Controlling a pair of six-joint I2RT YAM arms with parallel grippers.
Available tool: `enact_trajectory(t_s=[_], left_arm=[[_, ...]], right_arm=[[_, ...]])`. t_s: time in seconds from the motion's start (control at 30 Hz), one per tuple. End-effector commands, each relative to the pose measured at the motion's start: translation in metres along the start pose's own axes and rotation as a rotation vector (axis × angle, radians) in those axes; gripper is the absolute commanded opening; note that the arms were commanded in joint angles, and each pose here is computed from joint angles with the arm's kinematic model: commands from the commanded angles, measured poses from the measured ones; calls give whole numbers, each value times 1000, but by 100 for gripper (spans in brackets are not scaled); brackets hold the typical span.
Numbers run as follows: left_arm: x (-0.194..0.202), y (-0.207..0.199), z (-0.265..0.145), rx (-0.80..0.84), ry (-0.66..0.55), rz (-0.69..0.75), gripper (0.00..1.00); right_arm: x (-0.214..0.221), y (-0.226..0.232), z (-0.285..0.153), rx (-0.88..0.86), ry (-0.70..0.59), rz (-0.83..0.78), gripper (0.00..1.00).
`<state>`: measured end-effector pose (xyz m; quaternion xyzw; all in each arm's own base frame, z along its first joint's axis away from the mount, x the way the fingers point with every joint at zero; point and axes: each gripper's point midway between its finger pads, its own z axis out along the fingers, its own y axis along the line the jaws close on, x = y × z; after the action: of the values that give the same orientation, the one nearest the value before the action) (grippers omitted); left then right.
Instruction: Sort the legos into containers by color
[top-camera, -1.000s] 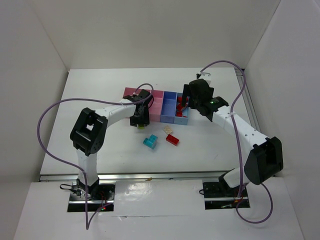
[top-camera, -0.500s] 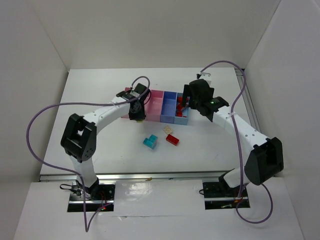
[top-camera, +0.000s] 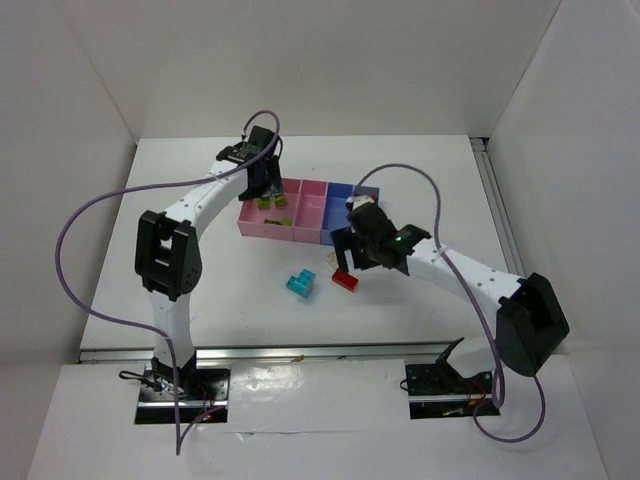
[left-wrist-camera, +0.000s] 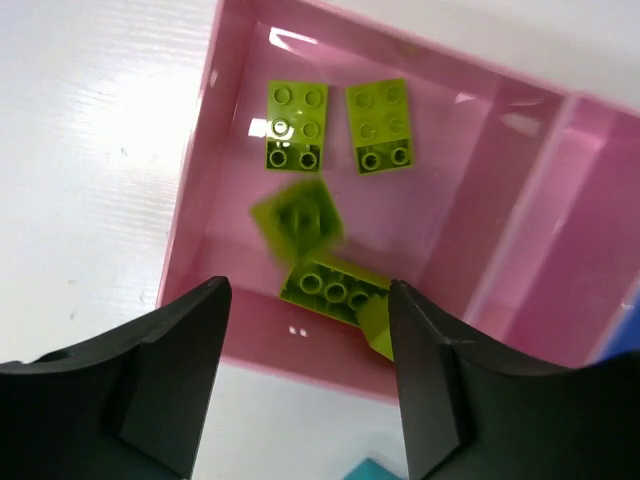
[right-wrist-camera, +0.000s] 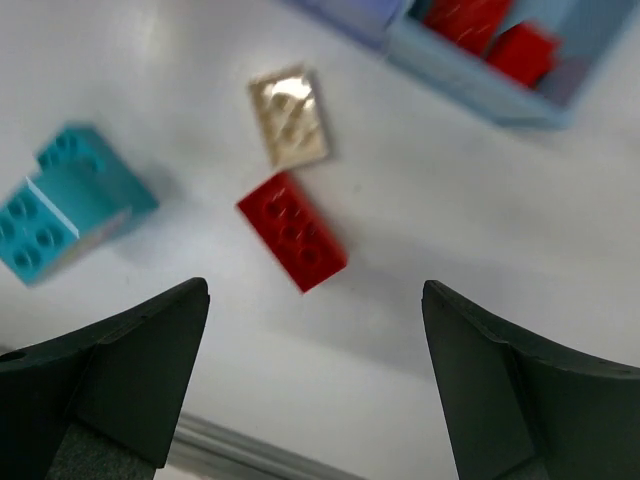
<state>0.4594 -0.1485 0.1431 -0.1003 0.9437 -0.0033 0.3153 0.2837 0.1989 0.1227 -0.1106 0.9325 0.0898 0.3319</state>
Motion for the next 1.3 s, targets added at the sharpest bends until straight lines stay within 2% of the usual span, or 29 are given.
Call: enact_trajectory(t_s=[0.0, 0.1, 0.23, 0.47, 0.7, 0.73, 0.83, 0.97, 1.0, 1.1, 1.17, 1.2, 1.27], left_arm=[[10, 3, 13, -13, 68, 47, 77], [5, 3, 10, 4, 64, 36, 87], [-2, 2, -14, 41, 40, 26, 87], [-8, -1, -75, 163, -11, 6, 86], [27, 3, -109, 221, 48, 62, 83], [37, 5, -108, 218, 65, 86, 83], [62, 9, -113, 217, 102, 137, 85], [84, 18, -111, 209, 134, 176, 89], [87, 15, -114, 220, 127, 184, 91], [103, 16, -113, 222, 146, 204, 92], [114, 14, -112, 237, 166, 218, 95], [120, 8, -117, 252, 167, 239, 100], [129, 2, -117, 265, 174, 274, 100]], right_arm=[[37, 22, 7, -79, 98, -144, 94], [52, 28, 20, -110, 149, -209, 94], [62, 27, 46, -87, 197, -254, 93], [63, 28, 80, -61, 193, -294, 90], [61, 35, 84, -74, 161, -268, 66], [60, 39, 81, -82, 153, -274, 57], [57, 37, 71, -72, 149, -254, 40], [28, 27, 40, -20, 30, -189, 39], [8, 27, 24, -24, -49, -161, 39], [-19, 10, 4, 36, -152, -87, 39], [-42, 6, -3, 49, -200, -56, 39], [-44, -3, 2, 76, -180, -31, 39], [-59, -12, 6, 111, -195, 2, 39]])
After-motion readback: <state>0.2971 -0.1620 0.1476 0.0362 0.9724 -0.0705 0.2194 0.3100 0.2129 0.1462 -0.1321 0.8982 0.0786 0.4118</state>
